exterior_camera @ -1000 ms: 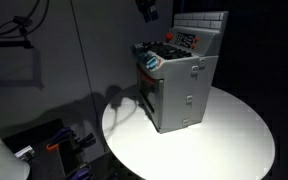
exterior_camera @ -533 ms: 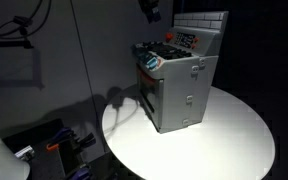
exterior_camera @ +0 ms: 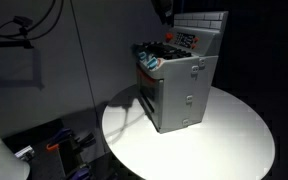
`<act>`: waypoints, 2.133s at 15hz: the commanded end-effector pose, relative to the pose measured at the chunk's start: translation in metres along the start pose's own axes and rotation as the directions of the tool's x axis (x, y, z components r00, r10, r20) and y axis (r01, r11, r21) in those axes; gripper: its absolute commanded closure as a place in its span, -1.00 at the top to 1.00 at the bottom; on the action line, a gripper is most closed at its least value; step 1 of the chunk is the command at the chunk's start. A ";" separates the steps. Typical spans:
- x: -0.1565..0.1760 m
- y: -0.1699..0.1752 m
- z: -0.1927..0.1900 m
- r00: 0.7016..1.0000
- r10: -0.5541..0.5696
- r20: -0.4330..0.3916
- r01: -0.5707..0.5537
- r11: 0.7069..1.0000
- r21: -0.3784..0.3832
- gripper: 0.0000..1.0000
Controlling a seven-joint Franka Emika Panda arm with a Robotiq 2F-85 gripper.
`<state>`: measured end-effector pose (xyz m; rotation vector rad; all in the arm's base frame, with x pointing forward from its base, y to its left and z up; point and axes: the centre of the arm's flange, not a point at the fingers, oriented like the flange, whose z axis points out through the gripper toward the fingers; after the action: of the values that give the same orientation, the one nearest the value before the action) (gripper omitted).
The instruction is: Press the top switch on the stove
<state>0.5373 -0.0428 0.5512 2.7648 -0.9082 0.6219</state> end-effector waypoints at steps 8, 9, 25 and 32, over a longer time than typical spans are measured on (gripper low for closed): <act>0.057 -0.030 0.051 0.998 0.061 -0.007 -0.061 0.998 0.002 1.00; 0.060 -0.032 0.055 0.998 0.059 -0.011 -0.059 0.998 -0.002 1.00; 0.061 -0.032 0.075 0.998 0.070 -0.004 -0.070 0.997 -0.010 1.00; 0.069 -0.034 0.088 0.996 0.087 -0.036 -0.087 0.996 0.017 1.00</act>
<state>0.6260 -0.0768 0.4981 2.7463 -0.9986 0.6446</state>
